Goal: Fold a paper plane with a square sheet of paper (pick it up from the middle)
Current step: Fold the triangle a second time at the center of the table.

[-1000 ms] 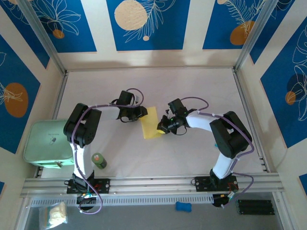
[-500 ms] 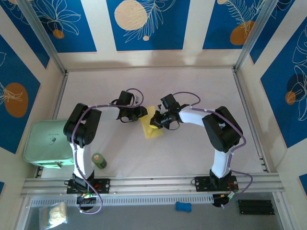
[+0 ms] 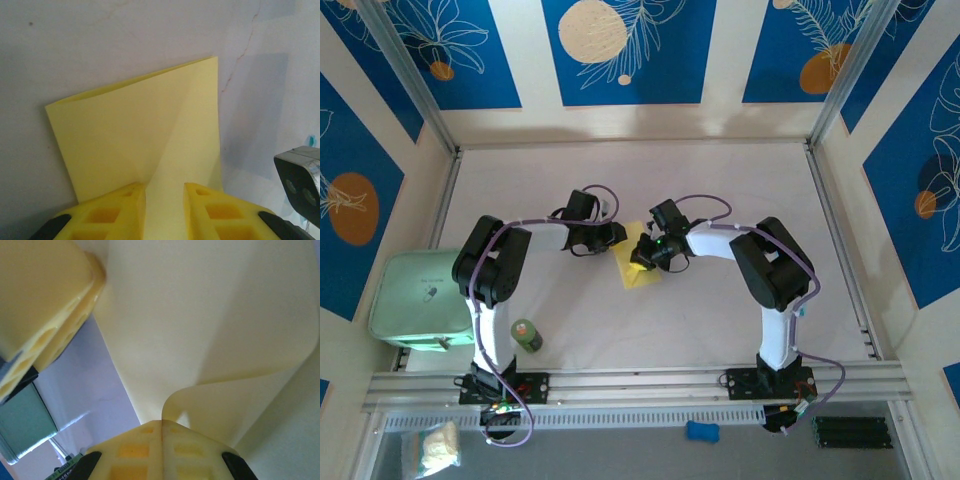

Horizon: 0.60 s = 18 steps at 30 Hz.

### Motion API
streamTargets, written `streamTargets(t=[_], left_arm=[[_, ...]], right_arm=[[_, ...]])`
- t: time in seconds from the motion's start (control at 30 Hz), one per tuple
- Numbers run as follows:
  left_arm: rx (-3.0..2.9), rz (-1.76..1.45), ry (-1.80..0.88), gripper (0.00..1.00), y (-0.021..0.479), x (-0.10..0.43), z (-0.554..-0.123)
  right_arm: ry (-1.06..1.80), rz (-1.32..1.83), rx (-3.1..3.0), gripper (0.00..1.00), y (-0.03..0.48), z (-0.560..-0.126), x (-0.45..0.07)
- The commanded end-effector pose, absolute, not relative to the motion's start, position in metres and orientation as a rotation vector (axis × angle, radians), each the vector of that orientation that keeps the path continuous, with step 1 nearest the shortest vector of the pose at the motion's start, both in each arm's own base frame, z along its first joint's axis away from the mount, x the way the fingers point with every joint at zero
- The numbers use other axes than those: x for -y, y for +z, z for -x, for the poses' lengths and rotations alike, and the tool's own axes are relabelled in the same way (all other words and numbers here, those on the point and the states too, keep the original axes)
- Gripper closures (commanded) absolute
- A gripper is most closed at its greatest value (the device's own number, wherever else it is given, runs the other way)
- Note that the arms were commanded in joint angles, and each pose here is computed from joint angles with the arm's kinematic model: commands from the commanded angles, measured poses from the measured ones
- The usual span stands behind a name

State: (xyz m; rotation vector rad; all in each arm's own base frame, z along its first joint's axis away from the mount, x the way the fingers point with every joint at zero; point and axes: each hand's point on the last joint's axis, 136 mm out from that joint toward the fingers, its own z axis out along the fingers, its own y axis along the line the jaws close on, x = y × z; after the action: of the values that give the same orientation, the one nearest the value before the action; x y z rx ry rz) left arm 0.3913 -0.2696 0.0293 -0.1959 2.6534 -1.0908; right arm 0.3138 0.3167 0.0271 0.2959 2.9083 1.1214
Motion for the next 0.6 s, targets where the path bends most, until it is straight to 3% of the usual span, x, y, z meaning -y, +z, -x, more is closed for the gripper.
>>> streamTargets(t=[0.0, 0.57], left_arm=[[-2.737, 0.239, -1.055, 0.73, 0.0026, 0.2613, -0.3769], [-2.764, 0.256, -1.037, 0.73, -0.0029, 0.2565, -0.3708]], right_arm=[[1.141, -0.302, -2.89, 1.0, 0.0297, -0.3212, -0.3253], [1.122, -0.338, -2.893, 1.0, 0.023, -0.324, -0.323]])
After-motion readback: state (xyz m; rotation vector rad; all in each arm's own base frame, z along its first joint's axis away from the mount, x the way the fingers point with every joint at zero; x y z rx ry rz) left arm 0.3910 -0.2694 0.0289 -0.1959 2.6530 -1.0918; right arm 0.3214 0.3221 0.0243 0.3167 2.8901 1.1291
